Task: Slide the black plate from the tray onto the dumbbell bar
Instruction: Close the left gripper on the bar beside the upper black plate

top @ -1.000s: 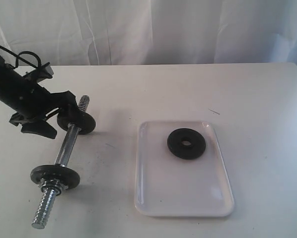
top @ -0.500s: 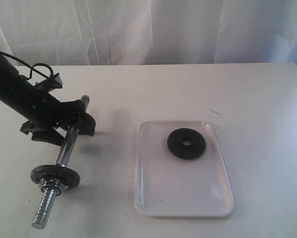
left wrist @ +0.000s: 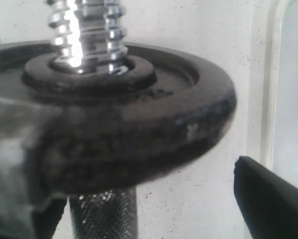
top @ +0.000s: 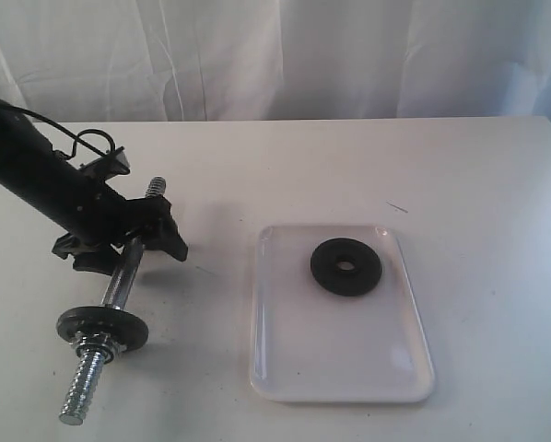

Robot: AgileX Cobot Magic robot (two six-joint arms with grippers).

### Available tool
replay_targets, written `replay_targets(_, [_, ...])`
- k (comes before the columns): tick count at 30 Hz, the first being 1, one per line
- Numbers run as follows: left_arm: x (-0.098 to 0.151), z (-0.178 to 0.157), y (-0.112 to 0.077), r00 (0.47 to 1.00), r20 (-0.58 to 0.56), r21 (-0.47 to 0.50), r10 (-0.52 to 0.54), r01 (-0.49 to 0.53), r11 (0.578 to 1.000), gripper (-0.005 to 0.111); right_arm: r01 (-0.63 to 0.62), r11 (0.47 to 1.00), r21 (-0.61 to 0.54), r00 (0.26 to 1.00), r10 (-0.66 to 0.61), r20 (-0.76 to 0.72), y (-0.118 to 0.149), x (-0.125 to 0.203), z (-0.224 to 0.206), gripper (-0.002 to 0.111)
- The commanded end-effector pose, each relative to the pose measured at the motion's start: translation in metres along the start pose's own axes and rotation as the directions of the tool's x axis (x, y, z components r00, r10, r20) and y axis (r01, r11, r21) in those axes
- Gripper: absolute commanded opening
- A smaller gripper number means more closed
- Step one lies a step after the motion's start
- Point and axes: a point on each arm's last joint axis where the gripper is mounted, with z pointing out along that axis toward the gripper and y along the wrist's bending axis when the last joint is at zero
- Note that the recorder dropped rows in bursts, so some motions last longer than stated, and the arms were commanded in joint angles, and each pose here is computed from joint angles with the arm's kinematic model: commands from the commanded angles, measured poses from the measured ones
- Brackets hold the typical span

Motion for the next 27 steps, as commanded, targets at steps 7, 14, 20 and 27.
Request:
replay_targets(7, [0.0009,0.0074,-0.0142,1.000,0.005,0.028,0.002,-0.002,1.000,0.088,-0.003,1.000,0.006,1.000,0.003,0.009,-0.0003,0.0008,0.0002,0.000])
replay_targets(14, [0.0014,0.0074,-0.0146,1.000,-0.001,0.033,-0.007,0.007,0.999,0.088,-0.003,1.000,0.006,1.000,0.003,0.009,-0.0003,0.0008,0.0002,0.000])
replay_targets(20, [0.0023,0.0073,-0.0150,0.999,-0.011,0.037,-0.033,0.034,0.999,0.068,-0.003,1.000,0.006,1.000,0.003,0.009,-0.0003,0.0008,0.0002,0.000])
replay_targets(27, [0.0023,0.0073,-0.0150,0.999,-0.012,0.036,-0.042,0.042,0.998,0.035,-0.003,1.000,0.006,1.000,0.003,0.009,-0.0003,0.0008,0.0002,0.000])
